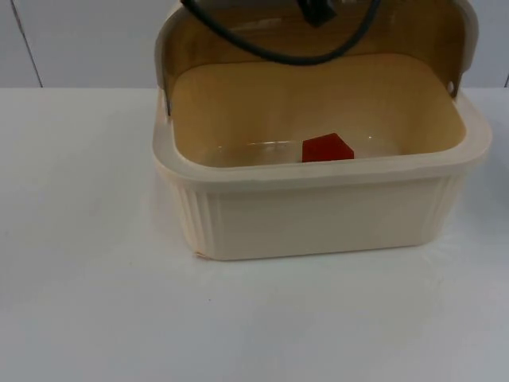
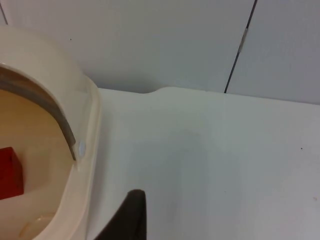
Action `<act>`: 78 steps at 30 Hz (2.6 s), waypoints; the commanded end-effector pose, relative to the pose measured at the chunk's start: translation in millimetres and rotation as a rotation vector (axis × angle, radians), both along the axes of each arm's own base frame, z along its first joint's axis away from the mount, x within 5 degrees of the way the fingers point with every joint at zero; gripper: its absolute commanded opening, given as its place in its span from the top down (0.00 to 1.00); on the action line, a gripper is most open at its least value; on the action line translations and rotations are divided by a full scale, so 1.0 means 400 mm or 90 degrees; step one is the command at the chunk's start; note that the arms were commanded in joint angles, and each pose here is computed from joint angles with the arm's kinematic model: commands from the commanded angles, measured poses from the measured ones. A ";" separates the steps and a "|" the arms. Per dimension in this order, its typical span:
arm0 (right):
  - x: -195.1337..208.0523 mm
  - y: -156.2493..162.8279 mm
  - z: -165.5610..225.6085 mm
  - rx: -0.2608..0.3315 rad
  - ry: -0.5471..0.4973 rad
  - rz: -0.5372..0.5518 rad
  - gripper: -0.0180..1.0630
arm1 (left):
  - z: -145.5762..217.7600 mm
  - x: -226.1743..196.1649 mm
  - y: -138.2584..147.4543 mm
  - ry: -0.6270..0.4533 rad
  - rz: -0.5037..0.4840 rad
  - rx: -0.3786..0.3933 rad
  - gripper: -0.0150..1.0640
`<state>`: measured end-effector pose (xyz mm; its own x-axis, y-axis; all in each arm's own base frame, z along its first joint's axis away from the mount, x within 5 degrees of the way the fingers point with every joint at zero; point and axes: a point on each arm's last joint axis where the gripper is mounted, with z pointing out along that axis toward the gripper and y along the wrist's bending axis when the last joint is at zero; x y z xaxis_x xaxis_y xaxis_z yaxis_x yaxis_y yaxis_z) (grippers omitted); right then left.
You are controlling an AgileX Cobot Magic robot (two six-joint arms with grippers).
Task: Open the box lid with the left hand, place the block into the box with the right hand, then close the box lid with the left hand.
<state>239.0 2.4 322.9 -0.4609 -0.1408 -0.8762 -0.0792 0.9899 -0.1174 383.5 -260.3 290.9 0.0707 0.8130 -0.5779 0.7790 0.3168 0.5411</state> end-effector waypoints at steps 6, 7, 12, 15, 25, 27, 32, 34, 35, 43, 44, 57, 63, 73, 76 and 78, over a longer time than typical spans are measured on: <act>-0.003 0.003 0.002 0.000 -0.010 0.002 0.02 | -0.046 -0.083 -0.015 0.016 -0.029 0.035 0.99; -0.003 0.003 0.002 0.000 -0.010 0.002 0.02 | -0.046 -0.083 -0.015 0.016 -0.029 0.035 0.99; -0.013 0.003 0.012 0.001 -0.019 0.002 0.02 | -0.098 -0.127 -0.021 0.036 -0.038 0.078 0.99; -0.028 0.002 0.026 0.004 -0.031 0.001 0.02 | -0.128 -0.170 -0.040 0.039 -0.049 0.099 0.99; -0.045 0.002 0.043 0.014 -0.047 -0.004 0.02 | -0.191 -0.253 -0.072 0.035 -0.051 0.148 0.99; -0.046 0.002 0.044 0.014 -0.049 -0.004 0.02 | -0.186 -0.263 -0.073 0.036 -0.052 0.143 0.99; -0.050 0.002 0.048 0.012 -0.052 -0.004 0.02 | -0.111 -0.301 -0.072 0.055 -0.032 0.056 0.99; -0.052 0.002 0.049 0.012 -0.054 -0.004 0.02 | -0.068 -0.312 -0.058 0.077 0.003 -0.002 0.99; -0.053 0.002 0.051 0.012 -0.055 -0.004 0.02 | -0.043 -0.314 -0.046 0.078 0.021 -0.026 0.99; -0.061 0.002 0.058 0.018 -0.065 -0.006 0.02 | 0.072 -0.255 0.147 0.079 0.220 -0.168 0.99; -0.061 0.002 0.058 0.023 -0.064 -0.009 0.02 | 0.077 -0.242 0.186 0.081 0.258 -0.184 0.99; -0.061 0.002 0.058 0.023 -0.064 -0.009 0.02 | 0.015 -0.196 0.510 0.201 0.651 -0.348 0.99; -0.061 0.002 0.058 0.023 -0.064 -0.009 0.02 | 0.001 -0.206 0.523 0.213 0.666 -0.350 0.99; -0.061 0.002 0.058 0.023 -0.063 -0.008 0.02 | 0.137 -0.278 0.537 0.097 0.622 -0.454 0.59; -0.061 0.002 0.058 0.023 -0.064 -0.008 0.02 | 0.144 -0.289 0.540 0.098 0.624 -0.452 0.28; -0.061 0.002 0.058 0.023 -0.064 -0.008 0.02 | 0.143 -0.297 0.542 0.109 0.631 -0.439 0.01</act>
<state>216.1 2.3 346.7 -0.3731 -0.0997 -0.9224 -0.0515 0.9949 -0.0867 268.3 -45.4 347.6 -0.5136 -0.0065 -0.8580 0.0906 0.9940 -0.0617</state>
